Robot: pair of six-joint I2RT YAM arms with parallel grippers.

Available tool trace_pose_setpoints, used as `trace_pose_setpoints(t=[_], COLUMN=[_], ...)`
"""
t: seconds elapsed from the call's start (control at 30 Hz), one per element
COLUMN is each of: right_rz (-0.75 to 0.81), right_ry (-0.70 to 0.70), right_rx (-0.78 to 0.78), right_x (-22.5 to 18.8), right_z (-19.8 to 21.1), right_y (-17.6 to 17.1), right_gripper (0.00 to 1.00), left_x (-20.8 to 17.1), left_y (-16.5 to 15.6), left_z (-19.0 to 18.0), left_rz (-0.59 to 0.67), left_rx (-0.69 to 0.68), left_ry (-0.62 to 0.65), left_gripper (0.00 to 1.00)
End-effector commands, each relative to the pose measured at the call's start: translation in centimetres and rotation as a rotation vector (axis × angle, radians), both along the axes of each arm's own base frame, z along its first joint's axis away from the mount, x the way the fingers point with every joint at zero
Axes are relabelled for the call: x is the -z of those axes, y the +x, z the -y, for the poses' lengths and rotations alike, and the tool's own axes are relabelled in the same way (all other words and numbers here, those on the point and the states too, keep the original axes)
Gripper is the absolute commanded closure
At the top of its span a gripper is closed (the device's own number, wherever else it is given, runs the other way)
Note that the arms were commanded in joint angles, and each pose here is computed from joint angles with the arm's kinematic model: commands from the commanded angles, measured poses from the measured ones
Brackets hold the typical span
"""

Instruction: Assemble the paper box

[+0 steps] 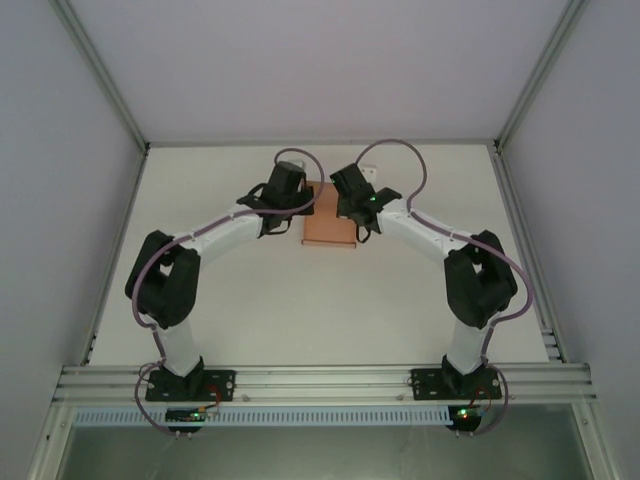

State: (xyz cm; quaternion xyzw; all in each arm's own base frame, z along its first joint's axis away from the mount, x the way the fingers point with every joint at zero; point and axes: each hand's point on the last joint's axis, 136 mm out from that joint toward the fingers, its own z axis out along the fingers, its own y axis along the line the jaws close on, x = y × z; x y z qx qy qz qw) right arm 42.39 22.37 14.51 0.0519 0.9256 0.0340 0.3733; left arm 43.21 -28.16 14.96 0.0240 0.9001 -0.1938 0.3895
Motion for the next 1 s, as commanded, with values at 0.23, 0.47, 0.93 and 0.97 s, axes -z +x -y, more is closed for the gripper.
trace_pose_setpoints(t=[0.23, 0.47, 0.93, 0.97], right_rz=[0.111, 0.145, 0.189, 0.187], right_ry=[0.083, 0.031, -0.109, -0.113], right_rx=[-0.125, -0.158, -0.194, -0.202], right_x=[1.1, 2.0, 4.7, 4.8], right_z=[-3.7, -2.8, -1.0, -1.1], right_y=[-0.7, -2.4, -5.8, -6.0], right_gripper=[1.00, 1.00, 0.99, 0.99], left_x=[3.1, 2.8, 0.3, -0.4], left_y=[-4.6, -6.3, -9.2, -9.5], left_z=[5.0, 4.2, -0.9, -1.2], left_rz=[-0.001, 0.006, -0.063, -0.060], left_rx=[0.204, 0.230, 0.202, 0.197], left_ry=[-0.172, -0.177, 0.016, 0.011], left_gripper=[1.00, 0.87, 0.15, 0.05])
